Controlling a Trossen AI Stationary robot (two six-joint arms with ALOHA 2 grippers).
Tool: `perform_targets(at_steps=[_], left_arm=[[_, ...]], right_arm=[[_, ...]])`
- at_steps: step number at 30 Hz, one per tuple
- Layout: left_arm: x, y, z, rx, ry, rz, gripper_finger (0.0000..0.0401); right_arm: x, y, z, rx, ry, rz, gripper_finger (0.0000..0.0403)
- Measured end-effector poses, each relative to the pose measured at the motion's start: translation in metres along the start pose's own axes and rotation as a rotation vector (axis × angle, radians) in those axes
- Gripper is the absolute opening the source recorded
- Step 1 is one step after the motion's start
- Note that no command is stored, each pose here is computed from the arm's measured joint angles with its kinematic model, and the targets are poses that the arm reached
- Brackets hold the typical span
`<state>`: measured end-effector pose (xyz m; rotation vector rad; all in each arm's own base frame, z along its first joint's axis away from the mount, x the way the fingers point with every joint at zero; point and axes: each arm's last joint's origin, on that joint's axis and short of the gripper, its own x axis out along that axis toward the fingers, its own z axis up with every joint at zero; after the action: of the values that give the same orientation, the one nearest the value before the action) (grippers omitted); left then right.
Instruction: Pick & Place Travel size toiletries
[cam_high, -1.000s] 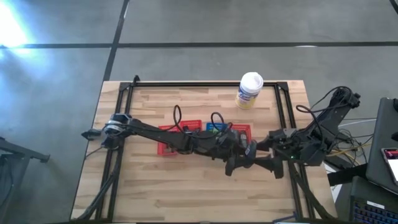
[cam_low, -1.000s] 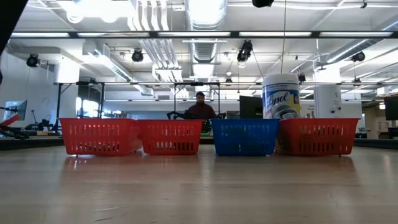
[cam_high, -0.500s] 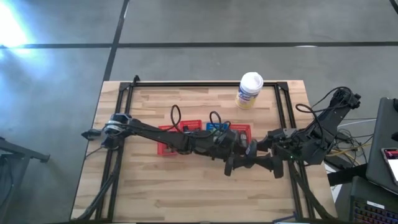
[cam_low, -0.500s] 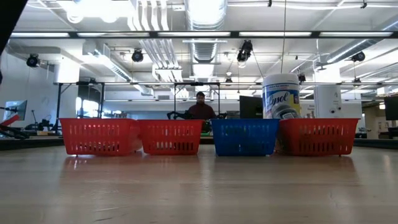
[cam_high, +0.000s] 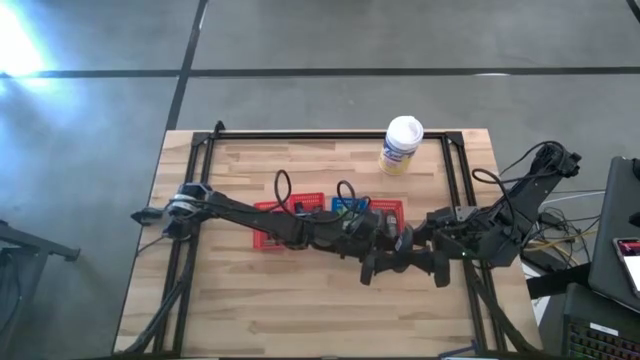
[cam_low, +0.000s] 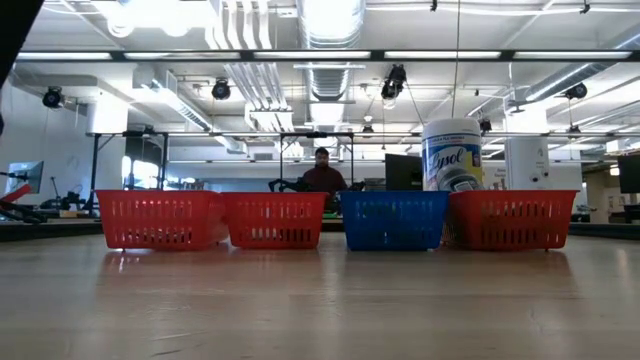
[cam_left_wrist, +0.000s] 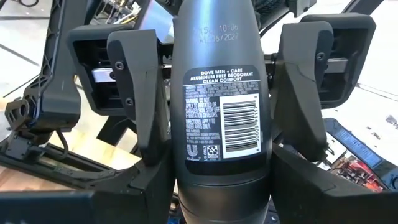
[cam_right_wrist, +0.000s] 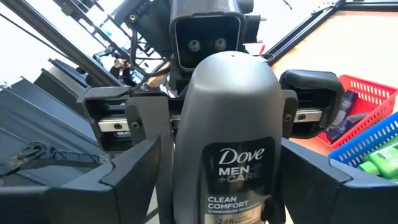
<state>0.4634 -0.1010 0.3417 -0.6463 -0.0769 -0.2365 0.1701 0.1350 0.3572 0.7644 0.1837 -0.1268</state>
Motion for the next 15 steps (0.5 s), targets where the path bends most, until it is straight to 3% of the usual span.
perform_targets(at_steps=[12, 15], left_arm=[[0.0001, -0.0011, -0.0002, 0.022, -0.005, -0.005, 0.0213], [0.0001, -0.0010, -0.0002, 0.027, -0.007, -0.002, 0.0218]], right_arm=[[0.0003, 0.0000, 0.0004, 0.015, -0.013, -0.005, 0.0197], [0.0003, -0.0001, 0.0004, 0.012, -0.014, -0.007, 0.0191]])
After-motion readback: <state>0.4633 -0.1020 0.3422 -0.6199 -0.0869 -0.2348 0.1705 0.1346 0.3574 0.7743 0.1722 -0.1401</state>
